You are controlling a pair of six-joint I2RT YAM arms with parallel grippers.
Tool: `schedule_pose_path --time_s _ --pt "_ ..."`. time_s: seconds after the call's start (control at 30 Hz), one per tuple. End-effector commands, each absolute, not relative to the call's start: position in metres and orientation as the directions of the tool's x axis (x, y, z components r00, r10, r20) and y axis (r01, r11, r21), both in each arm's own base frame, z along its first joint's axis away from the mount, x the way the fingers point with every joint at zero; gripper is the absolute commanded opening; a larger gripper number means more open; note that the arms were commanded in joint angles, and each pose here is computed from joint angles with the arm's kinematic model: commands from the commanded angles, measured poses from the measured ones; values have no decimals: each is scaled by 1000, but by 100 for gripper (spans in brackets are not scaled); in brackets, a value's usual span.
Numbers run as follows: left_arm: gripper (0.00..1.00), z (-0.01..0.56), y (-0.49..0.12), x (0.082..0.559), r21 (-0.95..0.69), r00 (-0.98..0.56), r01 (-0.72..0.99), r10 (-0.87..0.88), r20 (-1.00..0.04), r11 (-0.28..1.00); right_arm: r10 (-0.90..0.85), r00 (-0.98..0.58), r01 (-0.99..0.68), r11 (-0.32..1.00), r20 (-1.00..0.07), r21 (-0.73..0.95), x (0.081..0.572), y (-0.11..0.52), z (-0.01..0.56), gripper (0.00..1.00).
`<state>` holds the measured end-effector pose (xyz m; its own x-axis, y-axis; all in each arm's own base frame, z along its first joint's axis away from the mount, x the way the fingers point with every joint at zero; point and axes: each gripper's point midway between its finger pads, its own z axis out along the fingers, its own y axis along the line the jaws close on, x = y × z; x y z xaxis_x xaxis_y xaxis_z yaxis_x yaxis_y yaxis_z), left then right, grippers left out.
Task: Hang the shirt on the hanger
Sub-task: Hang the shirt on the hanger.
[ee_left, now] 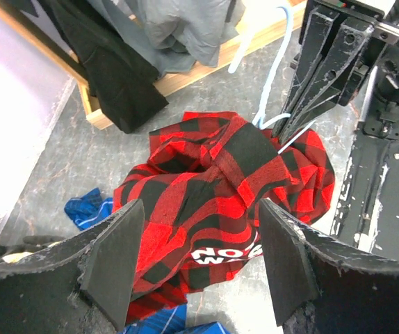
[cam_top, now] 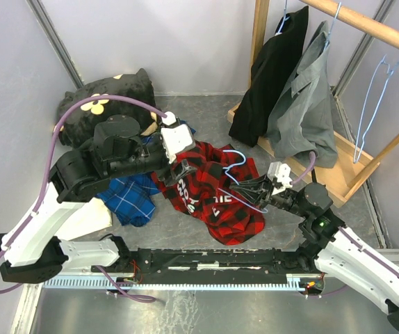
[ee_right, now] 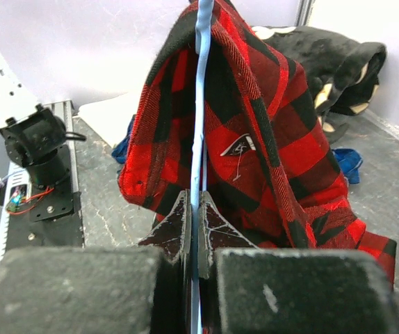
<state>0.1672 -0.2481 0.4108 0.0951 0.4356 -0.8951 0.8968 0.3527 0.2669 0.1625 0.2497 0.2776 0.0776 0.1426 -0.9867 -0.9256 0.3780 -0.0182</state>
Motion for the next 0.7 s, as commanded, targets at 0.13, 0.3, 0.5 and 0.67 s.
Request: schedule_pose_path --time_s 0.13,0.3,0.5,0.67 --pt "73 380 -256 152 249 117 937 452 -884 245 200 105 -962 269 -974 -48 134 248 316 0" --pt "70 370 -262 152 254 130 943 461 -878 217 212 79 -972 235 -974 -28 128 250 319 0" --pt "63 349 -270 162 261 128 943 497 -858 208 232 71 -978 207 -970 -22 124 253 327 0" --pt "52 334 -280 163 238 117 955 506 -854 180 215 53 -987 161 -975 -18 118 256 328 0"
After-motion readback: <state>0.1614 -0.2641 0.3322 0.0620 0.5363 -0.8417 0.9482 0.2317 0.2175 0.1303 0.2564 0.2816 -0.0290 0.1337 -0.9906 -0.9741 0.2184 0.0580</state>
